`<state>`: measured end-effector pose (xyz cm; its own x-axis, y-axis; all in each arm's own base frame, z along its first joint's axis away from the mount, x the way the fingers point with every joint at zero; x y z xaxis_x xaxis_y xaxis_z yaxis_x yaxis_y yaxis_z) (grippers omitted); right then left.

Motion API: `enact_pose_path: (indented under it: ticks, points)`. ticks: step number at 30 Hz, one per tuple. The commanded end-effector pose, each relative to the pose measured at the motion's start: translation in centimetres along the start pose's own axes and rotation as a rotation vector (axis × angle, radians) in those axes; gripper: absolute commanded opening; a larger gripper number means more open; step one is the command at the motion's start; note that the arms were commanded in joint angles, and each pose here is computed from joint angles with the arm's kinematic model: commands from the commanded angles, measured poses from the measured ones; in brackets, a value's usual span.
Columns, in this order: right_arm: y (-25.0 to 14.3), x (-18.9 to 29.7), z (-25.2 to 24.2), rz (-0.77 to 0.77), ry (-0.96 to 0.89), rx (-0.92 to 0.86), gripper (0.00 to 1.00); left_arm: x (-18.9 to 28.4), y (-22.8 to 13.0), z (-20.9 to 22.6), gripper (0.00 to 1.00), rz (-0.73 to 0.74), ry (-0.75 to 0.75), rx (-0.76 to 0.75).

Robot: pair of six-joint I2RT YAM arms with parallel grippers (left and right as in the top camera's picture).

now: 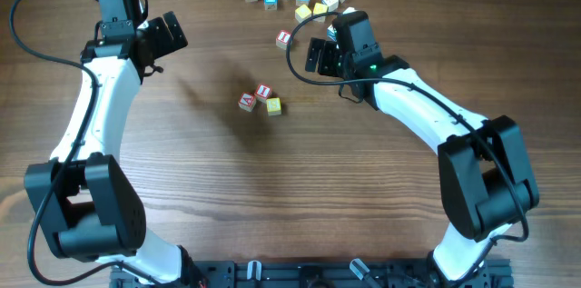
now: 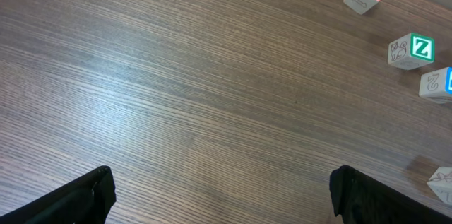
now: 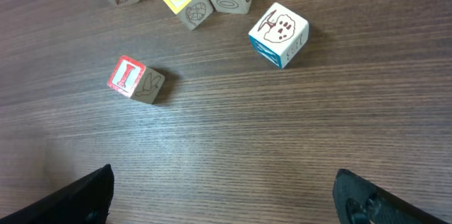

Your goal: Form a circle

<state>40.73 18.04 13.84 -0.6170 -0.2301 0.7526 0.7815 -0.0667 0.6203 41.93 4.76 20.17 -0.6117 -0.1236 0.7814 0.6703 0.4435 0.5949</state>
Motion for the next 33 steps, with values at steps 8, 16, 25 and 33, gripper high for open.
enact_pose_path:
  ticks: [8, 16, 25, 33]
  points:
    - [6.1, 5.1, 3.6, -0.065, 0.186, 0.132, 0.04, 0.4, 0.3, -0.1, 1.00, -0.012, -0.006, 0.011]
    - [8.3, 7.0, 4.4, -0.090, 0.194, 0.135, 0.04, 0.4, 0.3, -0.1, 1.00, -0.013, -0.005, 0.011]
    - [8.2, 7.0, 4.4, -0.082, 0.191, 0.134, 0.04, 0.4, 0.3, -0.1, 1.00, -0.012, -0.006, 0.011]
    - [8.6, 6.5, 2.5, -0.149, -0.002, 0.120, 0.04, 0.4, 0.3, -0.1, 1.00, -0.013, -0.005, 0.011]
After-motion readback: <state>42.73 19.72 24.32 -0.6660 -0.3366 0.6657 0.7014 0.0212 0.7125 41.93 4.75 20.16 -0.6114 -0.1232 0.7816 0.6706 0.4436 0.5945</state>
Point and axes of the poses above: each gripper's point midway between its finger pads, its own x axis back along the fingers, its own z axis along the line the jaws close on, y = z × x, the point moved 8 cm from there along x, back along the fingers, and after that the axes turned 6 degrees about x, right-handed, at the moved point
